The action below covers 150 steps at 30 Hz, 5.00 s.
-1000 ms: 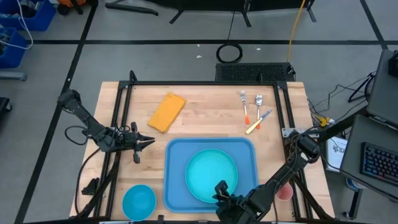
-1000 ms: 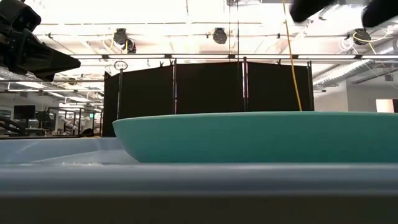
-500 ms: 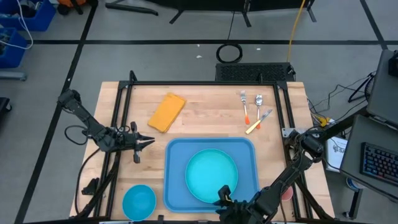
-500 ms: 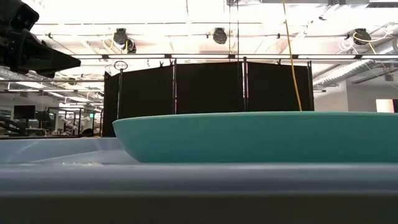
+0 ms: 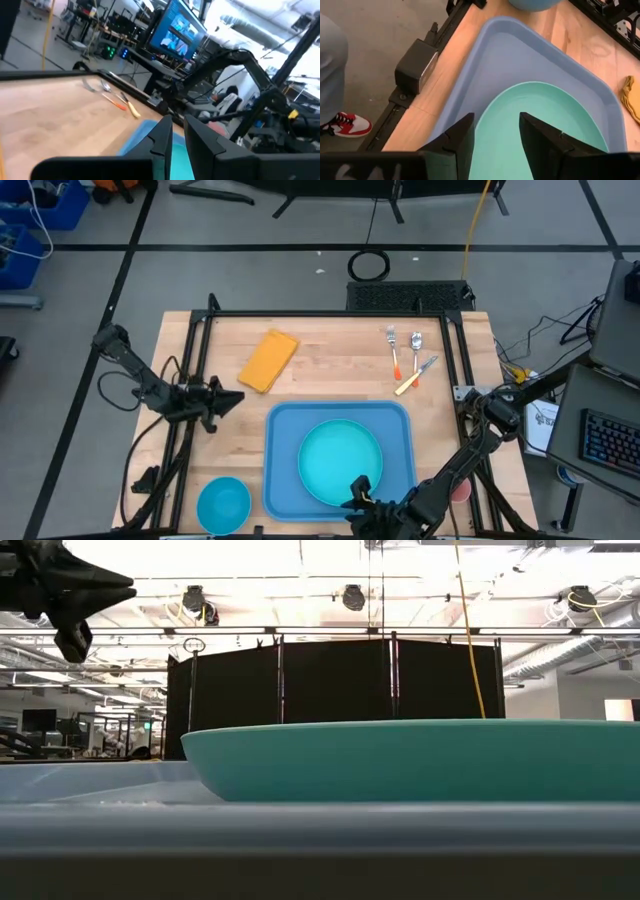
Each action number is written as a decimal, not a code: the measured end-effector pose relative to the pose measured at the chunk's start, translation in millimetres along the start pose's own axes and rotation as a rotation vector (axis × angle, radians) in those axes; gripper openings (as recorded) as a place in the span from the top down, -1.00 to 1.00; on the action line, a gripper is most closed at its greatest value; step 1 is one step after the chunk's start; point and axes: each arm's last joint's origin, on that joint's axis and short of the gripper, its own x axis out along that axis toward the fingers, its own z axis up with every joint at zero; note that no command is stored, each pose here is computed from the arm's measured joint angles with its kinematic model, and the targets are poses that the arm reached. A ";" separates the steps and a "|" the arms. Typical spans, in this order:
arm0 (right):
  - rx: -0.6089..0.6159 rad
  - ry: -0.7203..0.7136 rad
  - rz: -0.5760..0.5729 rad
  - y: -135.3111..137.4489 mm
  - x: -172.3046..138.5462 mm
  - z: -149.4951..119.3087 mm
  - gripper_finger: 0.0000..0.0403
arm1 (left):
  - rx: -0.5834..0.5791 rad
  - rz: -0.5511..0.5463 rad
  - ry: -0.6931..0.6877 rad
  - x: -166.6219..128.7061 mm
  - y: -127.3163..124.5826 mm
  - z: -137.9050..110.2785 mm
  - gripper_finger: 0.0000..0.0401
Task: Set up tray
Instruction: Stack the bowl on top of the plate
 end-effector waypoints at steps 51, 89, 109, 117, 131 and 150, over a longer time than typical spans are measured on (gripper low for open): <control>0.076 -0.062 -0.114 18.2 -15.2 -1.6 0.33 | 0.146 0.099 1.235 35.5 -182.6 -67.1 0.74; 0.103 -0.088 -0.161 -1.6 -1.6 6.6 0.36 | -0.218 0.133 1.253 25.2 -208.0 -117.0 -0.07; 0.107 -0.093 -0.160 -1.7 -1.6 7.2 0.36 | -0.100 0.199 1.385 21.6 -194.8 -140.4 0.16; 0.107 -0.093 -0.160 -1.7 -1.6 7.2 0.36 | -0.035 0.140 1.392 23.8 -195.9 -137.0 0.84; 0.076 -0.110 -0.186 -0.4 -3.2 8.8 0.36 | 0.256 0.114 1.269 42.9 -231.7 -81.9 0.96; -0.080 -0.225 -0.566 30.3 -39.4 10.3 0.36 | 0.595 0.114 1.122 140.1 -195.1 -44.7 0.96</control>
